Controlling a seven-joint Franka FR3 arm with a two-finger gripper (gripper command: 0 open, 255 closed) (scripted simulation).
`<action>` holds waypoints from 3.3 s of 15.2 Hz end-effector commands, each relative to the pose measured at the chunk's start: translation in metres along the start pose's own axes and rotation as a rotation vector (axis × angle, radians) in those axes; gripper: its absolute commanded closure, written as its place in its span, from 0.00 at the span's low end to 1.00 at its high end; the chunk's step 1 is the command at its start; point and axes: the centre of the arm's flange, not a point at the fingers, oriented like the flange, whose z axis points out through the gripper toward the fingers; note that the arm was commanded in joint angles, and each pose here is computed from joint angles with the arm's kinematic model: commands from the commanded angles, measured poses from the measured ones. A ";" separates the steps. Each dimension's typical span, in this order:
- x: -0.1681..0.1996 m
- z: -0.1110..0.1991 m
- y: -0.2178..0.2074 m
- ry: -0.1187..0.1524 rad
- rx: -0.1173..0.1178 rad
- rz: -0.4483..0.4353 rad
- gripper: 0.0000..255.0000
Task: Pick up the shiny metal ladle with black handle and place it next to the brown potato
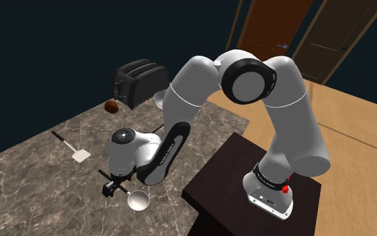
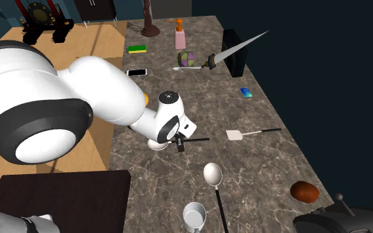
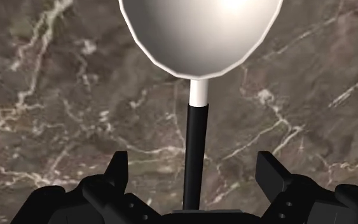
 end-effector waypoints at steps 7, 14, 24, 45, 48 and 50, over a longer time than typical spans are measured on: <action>0.000 0.001 0.000 0.000 0.000 0.000 1.00; 0.001 -0.001 0.002 0.000 0.000 0.000 1.00; 0.005 -0.046 -0.005 0.000 0.000 0.000 1.00; 0.035 -0.140 0.004 0.000 0.000 0.000 1.00; 0.064 -0.140 0.031 0.000 0.000 0.000 1.00; 0.083 -0.140 0.049 0.000 0.000 0.000 1.00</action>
